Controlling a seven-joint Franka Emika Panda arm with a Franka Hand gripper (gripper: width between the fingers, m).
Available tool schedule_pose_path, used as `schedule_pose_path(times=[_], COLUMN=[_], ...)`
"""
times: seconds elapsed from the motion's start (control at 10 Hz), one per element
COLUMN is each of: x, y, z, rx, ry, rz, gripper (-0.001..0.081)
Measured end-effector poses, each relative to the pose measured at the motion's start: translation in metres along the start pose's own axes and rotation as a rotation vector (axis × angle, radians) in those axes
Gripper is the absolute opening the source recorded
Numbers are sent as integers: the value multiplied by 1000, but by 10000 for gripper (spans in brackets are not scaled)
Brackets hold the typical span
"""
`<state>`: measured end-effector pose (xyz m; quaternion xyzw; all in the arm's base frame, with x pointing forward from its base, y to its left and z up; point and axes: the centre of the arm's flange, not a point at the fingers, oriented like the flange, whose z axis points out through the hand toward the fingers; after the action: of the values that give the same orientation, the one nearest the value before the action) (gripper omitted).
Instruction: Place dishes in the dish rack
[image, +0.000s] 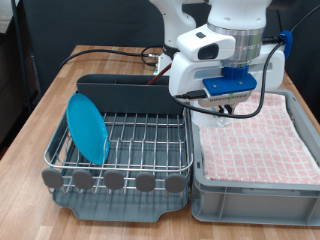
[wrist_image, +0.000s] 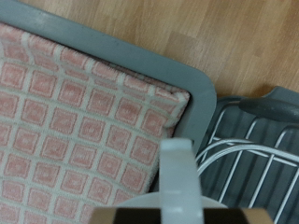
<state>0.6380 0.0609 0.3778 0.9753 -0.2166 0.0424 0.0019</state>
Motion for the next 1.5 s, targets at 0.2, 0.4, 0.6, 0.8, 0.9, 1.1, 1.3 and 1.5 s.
schedule_pose_path(times=[0.2, 0.4, 0.6, 0.8, 0.9, 1.1, 1.3, 1.5], x=[8, 18, 27, 35, 39, 46, 54, 59], y=[6, 9, 7, 4, 3, 2, 3, 5], z=[3, 8, 11, 15, 18, 27, 36, 48], rx=[8, 17, 19, 17, 17, 22, 27, 30], ry=[23, 47, 69, 77, 81, 93, 105, 107], rz=[31, 75, 98, 110, 115, 131, 144, 158], gripper=[71, 71, 71, 71, 71, 71, 71, 71])
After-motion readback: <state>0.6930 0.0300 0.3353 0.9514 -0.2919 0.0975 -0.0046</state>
